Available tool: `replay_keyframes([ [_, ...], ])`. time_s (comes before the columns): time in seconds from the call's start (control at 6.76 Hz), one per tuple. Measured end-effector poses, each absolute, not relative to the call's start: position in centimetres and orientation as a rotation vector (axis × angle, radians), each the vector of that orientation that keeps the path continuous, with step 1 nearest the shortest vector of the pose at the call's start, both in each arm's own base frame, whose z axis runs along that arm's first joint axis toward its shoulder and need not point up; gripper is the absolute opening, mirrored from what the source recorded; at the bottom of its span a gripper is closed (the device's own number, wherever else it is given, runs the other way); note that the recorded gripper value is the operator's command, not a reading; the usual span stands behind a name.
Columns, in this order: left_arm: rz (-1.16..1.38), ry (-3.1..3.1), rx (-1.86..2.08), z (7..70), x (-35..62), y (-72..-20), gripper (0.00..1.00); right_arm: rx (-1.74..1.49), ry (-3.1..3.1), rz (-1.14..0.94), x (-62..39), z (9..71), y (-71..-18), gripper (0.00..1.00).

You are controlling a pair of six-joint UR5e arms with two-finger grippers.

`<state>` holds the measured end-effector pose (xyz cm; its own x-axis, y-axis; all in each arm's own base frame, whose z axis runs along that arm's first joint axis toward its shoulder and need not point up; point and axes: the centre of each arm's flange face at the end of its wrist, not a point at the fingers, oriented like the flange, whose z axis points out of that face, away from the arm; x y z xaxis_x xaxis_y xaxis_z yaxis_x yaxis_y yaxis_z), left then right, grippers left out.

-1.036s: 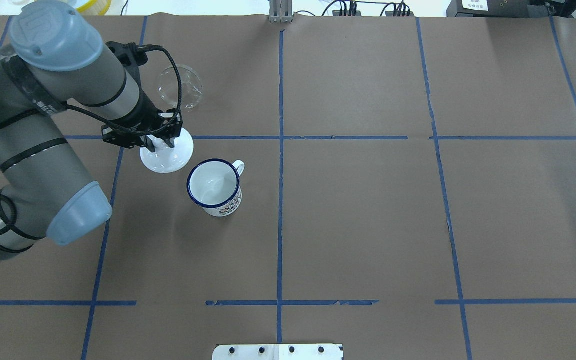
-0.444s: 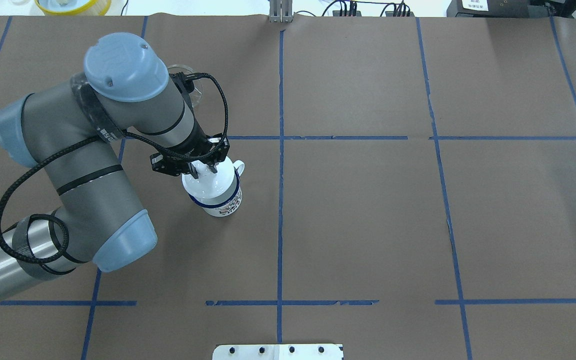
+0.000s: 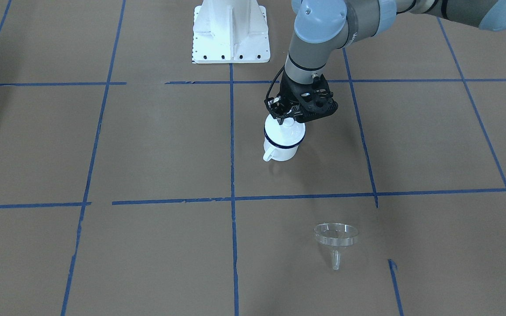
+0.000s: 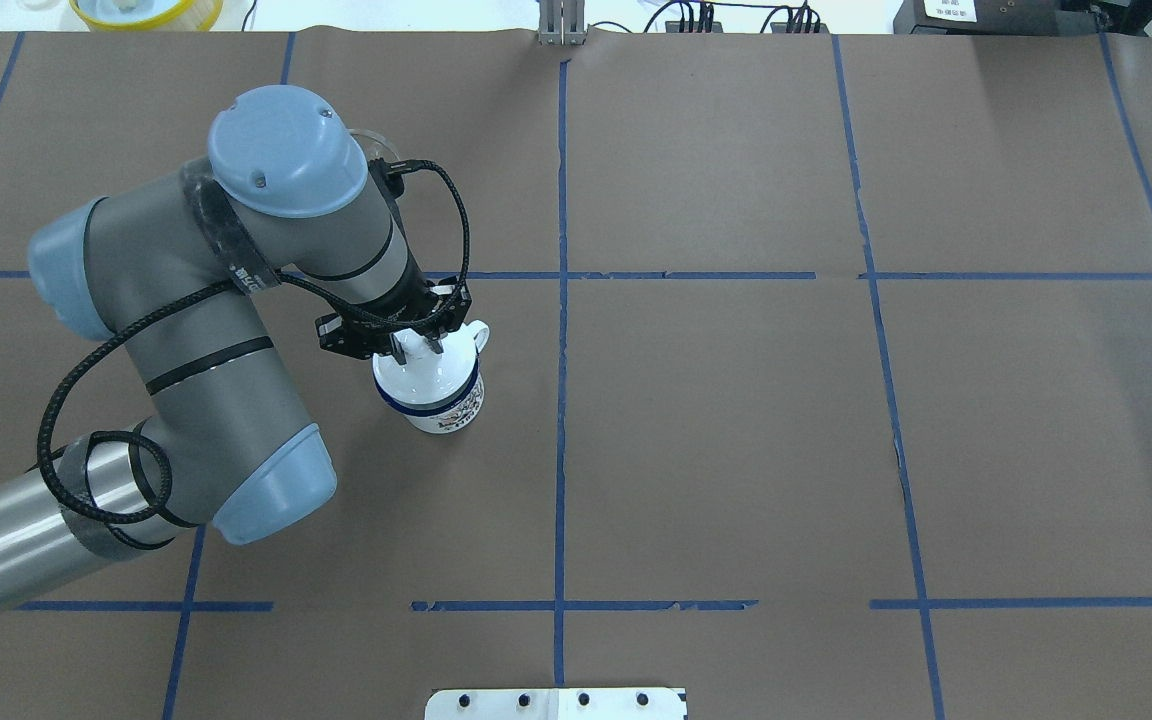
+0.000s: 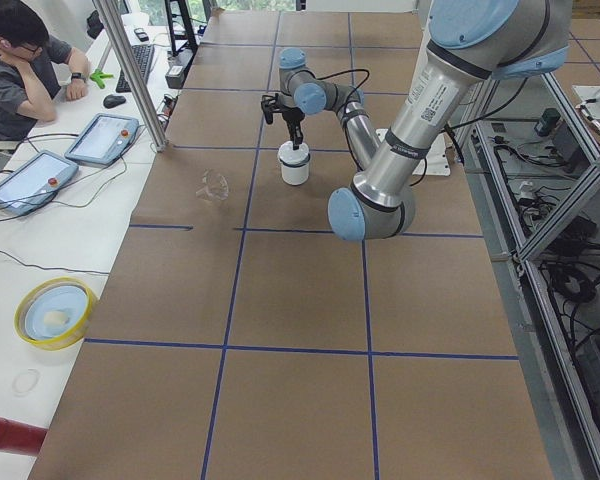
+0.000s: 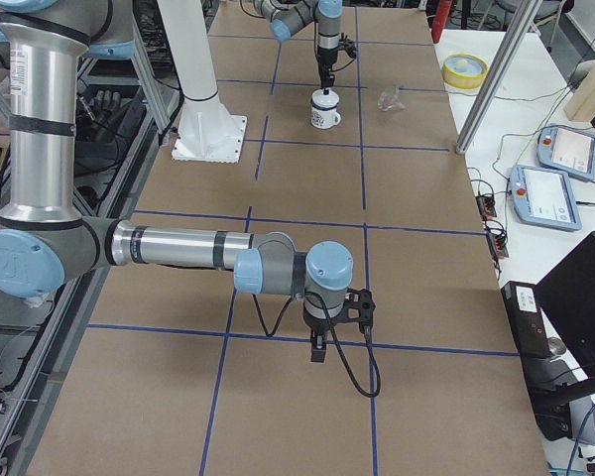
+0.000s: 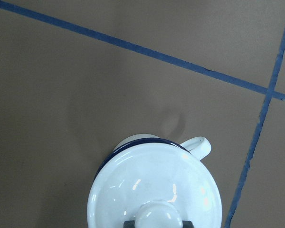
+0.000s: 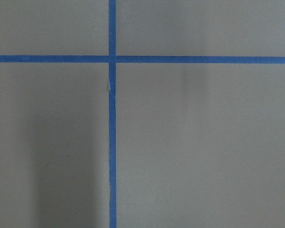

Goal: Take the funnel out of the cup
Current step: 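Lower the lid onto the mug opening and open the left gripper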

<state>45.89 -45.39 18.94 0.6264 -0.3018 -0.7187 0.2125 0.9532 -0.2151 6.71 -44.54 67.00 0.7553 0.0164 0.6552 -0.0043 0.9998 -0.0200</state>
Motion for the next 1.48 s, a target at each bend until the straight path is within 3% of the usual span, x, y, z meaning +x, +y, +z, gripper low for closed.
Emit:
replay_keyframes([
  [0.59,-0.290,0.840,-0.113,19.27,45.86,-45.33,0.00,-0.018,-0.715,0.011,6.72,67.00,-44.54,1.00],
  [0.89,-0.289,0.841,-0.113,19.23,45.86,-45.32,1.00,-0.018,-0.715,0.011,6.72,67.00,-44.54,1.00],
  [1.48,-0.287,0.845,-0.111,19.21,45.68,-45.20,1.00,-0.018,-0.715,0.011,6.71,67.00,-44.54,1.00],
])
